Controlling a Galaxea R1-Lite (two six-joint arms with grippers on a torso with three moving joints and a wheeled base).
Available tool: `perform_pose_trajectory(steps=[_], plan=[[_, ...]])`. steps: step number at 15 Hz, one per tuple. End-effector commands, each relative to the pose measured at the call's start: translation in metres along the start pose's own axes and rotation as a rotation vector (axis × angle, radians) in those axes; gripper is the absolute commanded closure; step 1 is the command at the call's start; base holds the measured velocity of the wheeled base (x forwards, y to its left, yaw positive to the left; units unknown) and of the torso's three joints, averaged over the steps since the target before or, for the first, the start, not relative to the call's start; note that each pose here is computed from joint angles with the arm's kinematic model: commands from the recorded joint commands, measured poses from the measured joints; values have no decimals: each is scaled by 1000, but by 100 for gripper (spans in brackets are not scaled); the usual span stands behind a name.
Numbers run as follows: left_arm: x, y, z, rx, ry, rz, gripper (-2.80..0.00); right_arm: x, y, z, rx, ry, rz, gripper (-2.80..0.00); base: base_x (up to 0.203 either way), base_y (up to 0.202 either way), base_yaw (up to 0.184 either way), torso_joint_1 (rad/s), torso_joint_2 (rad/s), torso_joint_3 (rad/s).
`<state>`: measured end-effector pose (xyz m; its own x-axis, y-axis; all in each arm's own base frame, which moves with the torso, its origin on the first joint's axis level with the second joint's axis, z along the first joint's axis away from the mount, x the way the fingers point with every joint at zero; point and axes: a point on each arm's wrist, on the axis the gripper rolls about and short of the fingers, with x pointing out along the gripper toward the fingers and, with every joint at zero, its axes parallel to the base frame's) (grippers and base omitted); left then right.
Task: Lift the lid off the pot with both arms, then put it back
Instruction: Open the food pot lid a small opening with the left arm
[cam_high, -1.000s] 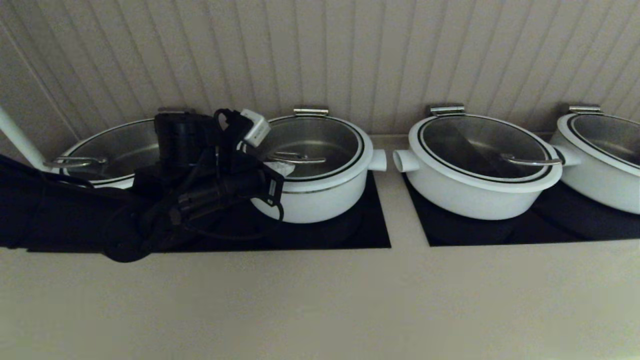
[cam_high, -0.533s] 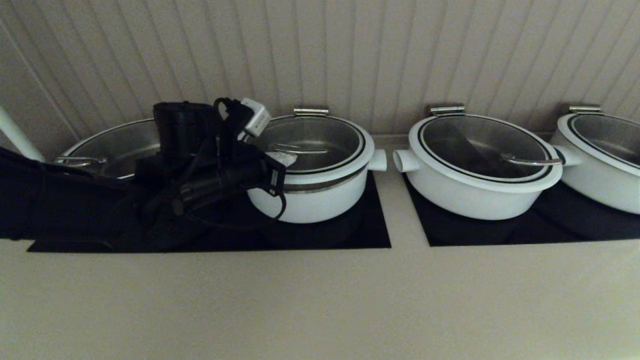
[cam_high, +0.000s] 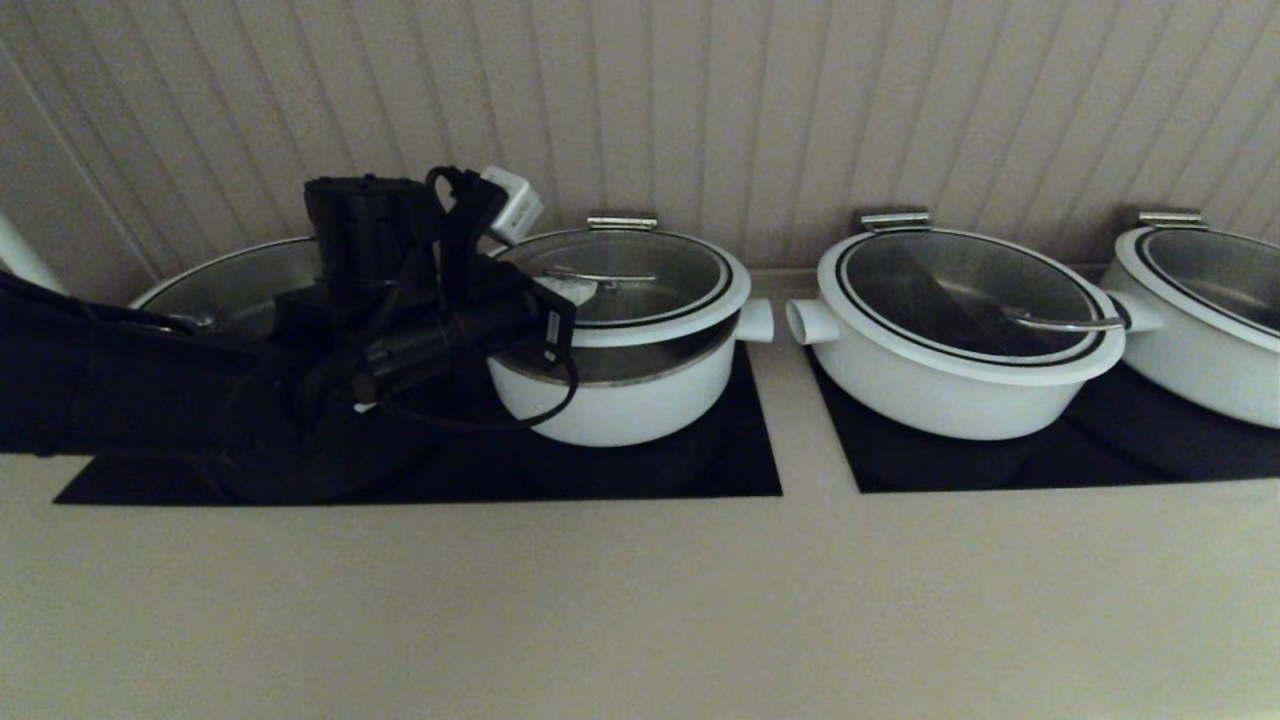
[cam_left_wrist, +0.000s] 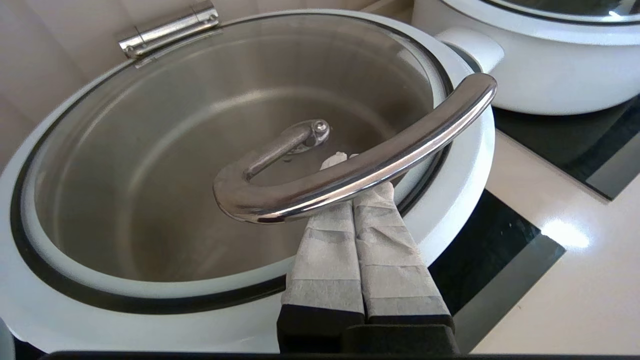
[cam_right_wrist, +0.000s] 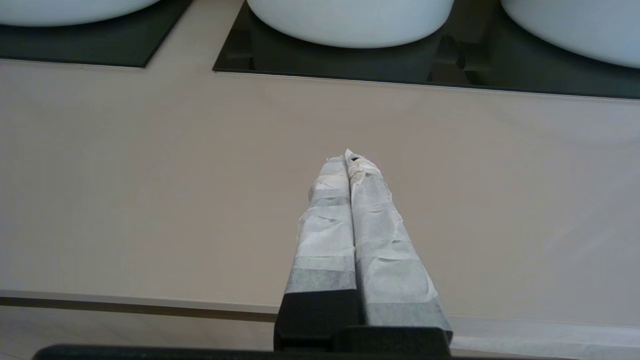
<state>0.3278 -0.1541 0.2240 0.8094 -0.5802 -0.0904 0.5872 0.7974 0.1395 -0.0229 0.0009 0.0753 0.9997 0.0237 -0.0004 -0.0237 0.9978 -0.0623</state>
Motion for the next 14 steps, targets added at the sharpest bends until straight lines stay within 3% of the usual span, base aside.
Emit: perform_pose_trajectory(steps=[1, 11, 14], plan=[[1, 1, 6, 5, -20, 3, 0, 0, 0, 0, -7, 1, 1, 0, 0, 0, 0, 0, 0, 0], [1, 5, 28, 38, 23, -14, 0, 0, 0, 0, -2, 1, 2, 0, 0, 0, 0, 0, 0, 0], [9, 8, 35, 44, 4, -12, 0, 0, 0, 0, -5, 1, 2, 0, 0, 0, 0, 0, 0, 0]])
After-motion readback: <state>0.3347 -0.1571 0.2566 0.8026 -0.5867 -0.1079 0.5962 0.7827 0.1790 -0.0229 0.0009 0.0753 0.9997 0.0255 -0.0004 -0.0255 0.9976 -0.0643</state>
